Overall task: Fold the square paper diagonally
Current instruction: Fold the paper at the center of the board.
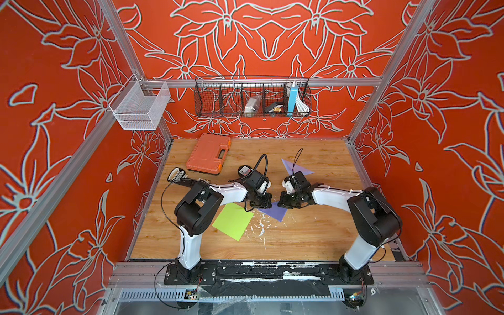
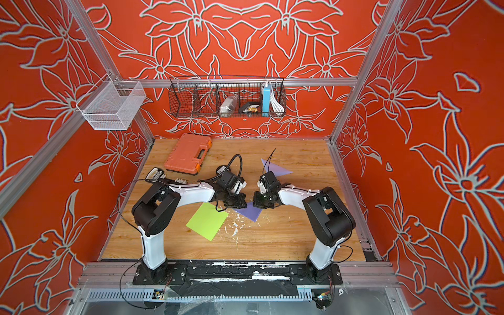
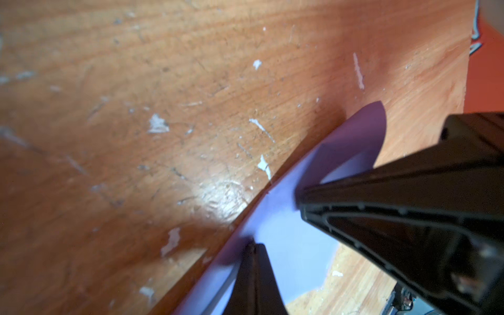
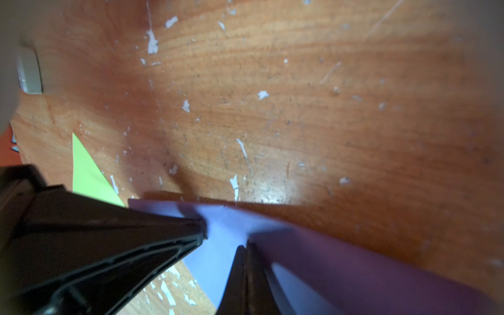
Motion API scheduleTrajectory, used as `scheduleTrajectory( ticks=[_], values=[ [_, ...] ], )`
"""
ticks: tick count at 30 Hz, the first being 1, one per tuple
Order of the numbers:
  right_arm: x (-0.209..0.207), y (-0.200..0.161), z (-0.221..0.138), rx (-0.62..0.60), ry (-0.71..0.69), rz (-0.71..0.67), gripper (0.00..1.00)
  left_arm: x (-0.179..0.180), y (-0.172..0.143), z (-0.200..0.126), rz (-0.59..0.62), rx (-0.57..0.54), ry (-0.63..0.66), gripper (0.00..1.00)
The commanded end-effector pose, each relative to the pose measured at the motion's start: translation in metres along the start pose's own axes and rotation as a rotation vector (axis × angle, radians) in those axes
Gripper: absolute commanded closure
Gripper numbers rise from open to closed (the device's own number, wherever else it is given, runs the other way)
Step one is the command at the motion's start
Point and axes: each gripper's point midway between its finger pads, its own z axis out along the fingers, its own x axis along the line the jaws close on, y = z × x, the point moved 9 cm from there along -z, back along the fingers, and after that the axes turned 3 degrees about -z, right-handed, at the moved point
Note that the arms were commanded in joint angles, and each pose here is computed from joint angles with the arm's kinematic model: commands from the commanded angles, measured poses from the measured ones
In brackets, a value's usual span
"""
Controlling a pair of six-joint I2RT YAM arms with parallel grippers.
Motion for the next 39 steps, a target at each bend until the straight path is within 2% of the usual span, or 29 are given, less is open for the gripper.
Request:
scheduleTrajectory(
  ticks=[1,6,15,21,27,39],
  values=[
    [0.017,0.007,-0.013,-0.025,0.024,-0.059,1.00,0.021,-0.012,0.016,-0.033,0.072,0.071,1.00],
    [0.023,0.013,-0.003,-0.002,0.045,-0.085,1.00,0.022,-0.012,0.018,-0.033,0.078,0.067,1.00],
    [0.016,0.015,0.014,0.039,0.011,-0.046,1.00,0.022,-0.012,0.016,-0.030,0.073,0.076,1.00],
    [0.005,0.013,0.020,0.066,-0.057,-0.039,1.00,0.022,-0.012,0.016,-0.035,0.076,0.072,1.00],
    [-0.009,0.019,0.013,0.082,-0.187,-0.041,1.00,0.024,-0.012,0.010,-0.038,0.062,0.076,1.00],
    [-0.051,0.018,0.008,0.117,-0.286,0.004,1.00,0.028,-0.011,0.008,-0.046,0.059,0.078,1.00]
  ],
)
